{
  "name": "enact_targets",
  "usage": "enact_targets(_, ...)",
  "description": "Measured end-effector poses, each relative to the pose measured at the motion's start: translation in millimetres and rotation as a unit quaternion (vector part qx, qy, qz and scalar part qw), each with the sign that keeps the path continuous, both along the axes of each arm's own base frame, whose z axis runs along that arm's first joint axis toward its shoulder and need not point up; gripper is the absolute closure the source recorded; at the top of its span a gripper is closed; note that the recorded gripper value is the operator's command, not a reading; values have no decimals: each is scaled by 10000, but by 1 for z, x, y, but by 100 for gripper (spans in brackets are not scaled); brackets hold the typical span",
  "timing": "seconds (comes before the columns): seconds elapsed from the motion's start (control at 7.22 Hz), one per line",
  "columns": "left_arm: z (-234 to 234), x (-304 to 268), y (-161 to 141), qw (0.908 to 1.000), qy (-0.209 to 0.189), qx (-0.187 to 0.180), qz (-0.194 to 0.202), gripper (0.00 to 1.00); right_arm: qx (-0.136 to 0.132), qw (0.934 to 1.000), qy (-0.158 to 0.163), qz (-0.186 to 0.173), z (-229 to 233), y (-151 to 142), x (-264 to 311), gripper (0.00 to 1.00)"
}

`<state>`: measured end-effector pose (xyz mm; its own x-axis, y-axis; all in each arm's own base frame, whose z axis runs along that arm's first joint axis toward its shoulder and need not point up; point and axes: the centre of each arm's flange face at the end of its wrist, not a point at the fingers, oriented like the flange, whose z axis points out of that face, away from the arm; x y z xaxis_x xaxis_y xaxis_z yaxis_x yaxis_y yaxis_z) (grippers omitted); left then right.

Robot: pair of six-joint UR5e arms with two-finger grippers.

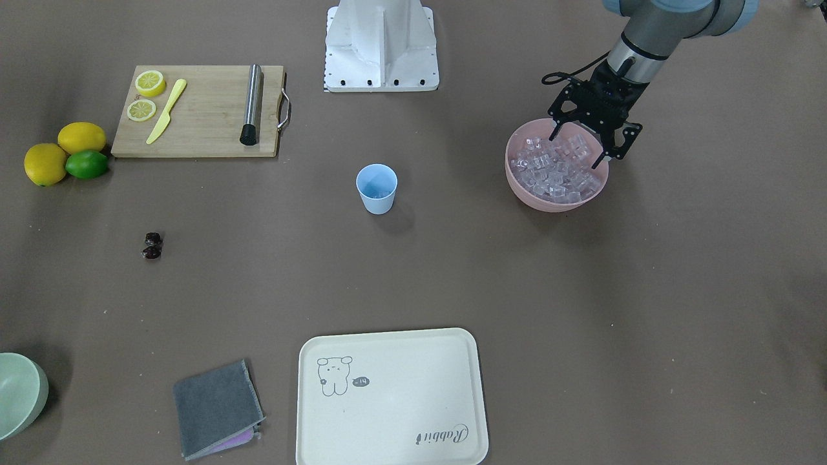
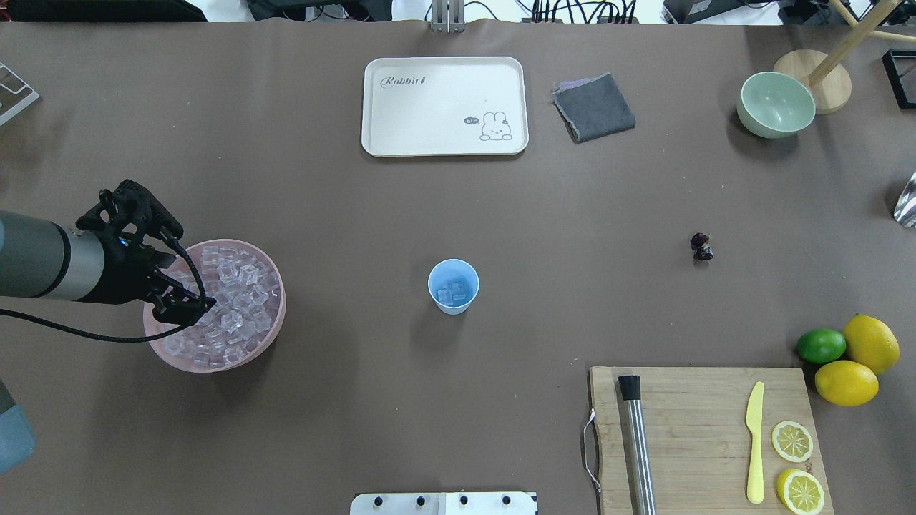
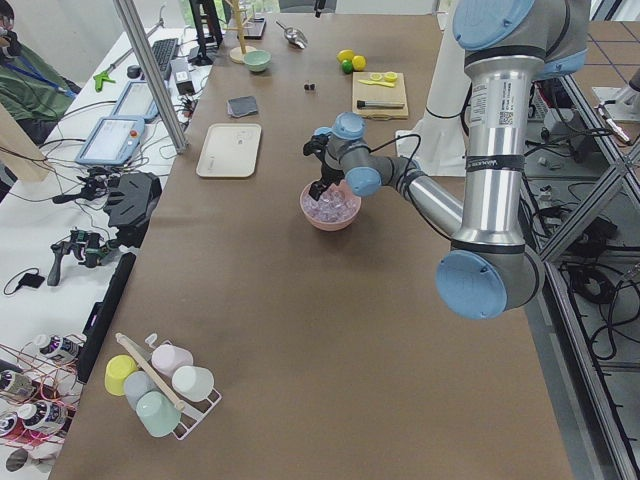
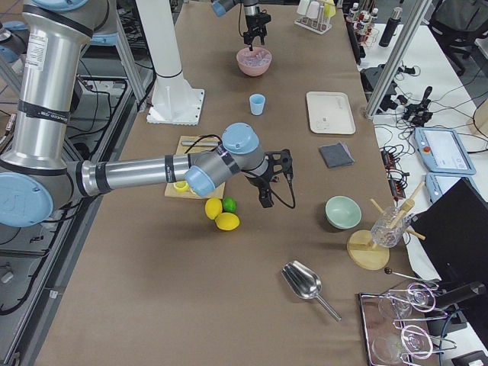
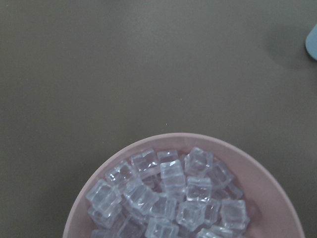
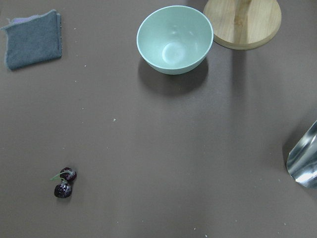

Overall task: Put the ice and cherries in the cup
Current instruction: 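Lower the left gripper into the ice and grasp another cube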

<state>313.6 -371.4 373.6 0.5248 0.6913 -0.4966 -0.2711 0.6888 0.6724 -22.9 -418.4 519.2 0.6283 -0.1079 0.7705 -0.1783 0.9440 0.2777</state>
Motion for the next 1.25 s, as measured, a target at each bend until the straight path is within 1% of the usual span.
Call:
enact_targets(0.14,7,3,3,9999,-122,78,-30,7,0,10000,-1,1,0,0,0,0)
enact_targets(0.42,14,16,12,9996,-246,144,43,9,-1,10000,0,-1,1,1,0,0)
enact_targets(0.83,28,17,19,9963,-536,566,353,8,-1,10000,0,-2,1,1,0,0)
enact_targets(1.25,38,27,36,9941,-639,614,619,8,-10,10000,1,-1,1,1,0,0)
